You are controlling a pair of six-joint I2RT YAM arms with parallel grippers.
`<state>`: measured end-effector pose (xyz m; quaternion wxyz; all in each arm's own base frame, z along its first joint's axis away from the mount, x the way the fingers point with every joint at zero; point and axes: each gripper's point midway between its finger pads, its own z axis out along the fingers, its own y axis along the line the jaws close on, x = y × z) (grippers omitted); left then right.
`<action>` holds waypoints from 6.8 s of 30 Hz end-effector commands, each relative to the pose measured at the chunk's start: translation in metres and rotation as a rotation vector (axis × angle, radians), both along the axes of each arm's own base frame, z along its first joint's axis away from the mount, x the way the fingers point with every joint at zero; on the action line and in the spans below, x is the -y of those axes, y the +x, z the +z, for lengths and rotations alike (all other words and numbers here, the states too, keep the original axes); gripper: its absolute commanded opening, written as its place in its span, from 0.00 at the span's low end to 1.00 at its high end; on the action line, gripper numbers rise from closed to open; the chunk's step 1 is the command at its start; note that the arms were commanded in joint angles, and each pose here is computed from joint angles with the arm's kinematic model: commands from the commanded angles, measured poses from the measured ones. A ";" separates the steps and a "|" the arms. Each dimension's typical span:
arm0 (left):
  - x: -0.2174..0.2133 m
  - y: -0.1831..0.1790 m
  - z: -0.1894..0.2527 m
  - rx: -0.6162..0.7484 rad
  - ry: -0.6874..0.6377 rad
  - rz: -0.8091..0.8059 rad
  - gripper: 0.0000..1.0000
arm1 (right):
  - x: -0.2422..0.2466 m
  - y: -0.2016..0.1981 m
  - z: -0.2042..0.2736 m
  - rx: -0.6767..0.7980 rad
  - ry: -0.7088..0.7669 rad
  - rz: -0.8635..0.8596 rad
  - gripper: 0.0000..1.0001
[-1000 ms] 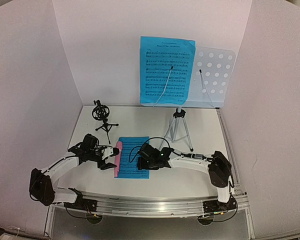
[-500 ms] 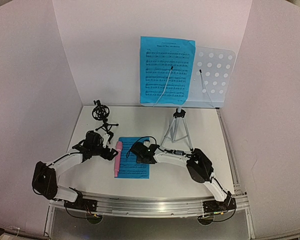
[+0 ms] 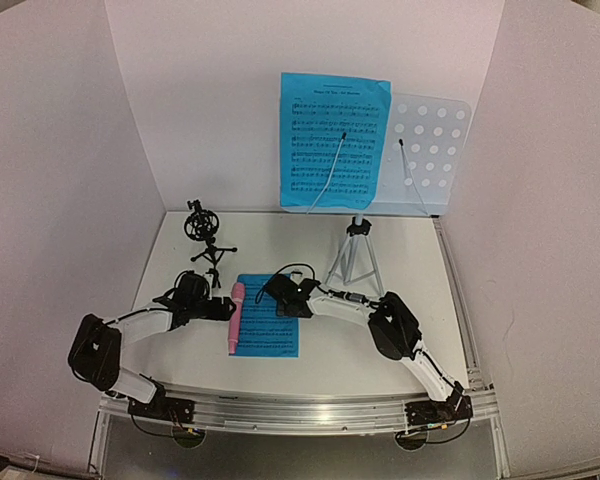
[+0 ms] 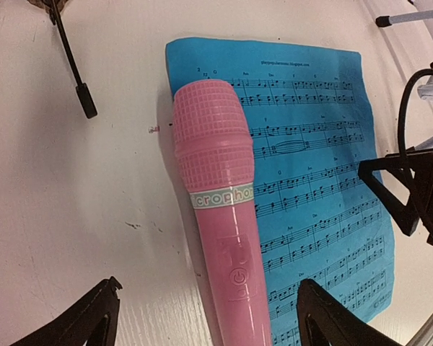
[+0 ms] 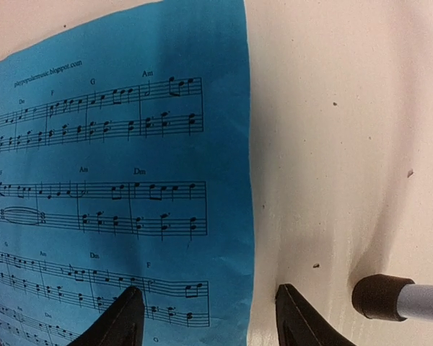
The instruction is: Set up the instrument practice props
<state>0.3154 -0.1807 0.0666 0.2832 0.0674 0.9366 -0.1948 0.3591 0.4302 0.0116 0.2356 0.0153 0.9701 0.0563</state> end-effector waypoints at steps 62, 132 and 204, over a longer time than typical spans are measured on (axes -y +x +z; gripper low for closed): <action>-0.021 -0.002 -0.036 0.038 0.036 0.109 0.82 | -0.020 -0.050 0.175 0.197 0.085 0.267 0.00; 0.046 -0.158 0.354 0.701 -0.688 -0.981 0.00 | 0.020 -0.178 0.459 0.780 0.623 0.884 0.61; 0.080 -0.136 0.402 0.782 -0.658 -1.178 0.00 | 0.049 -0.150 0.473 0.609 0.748 1.075 0.34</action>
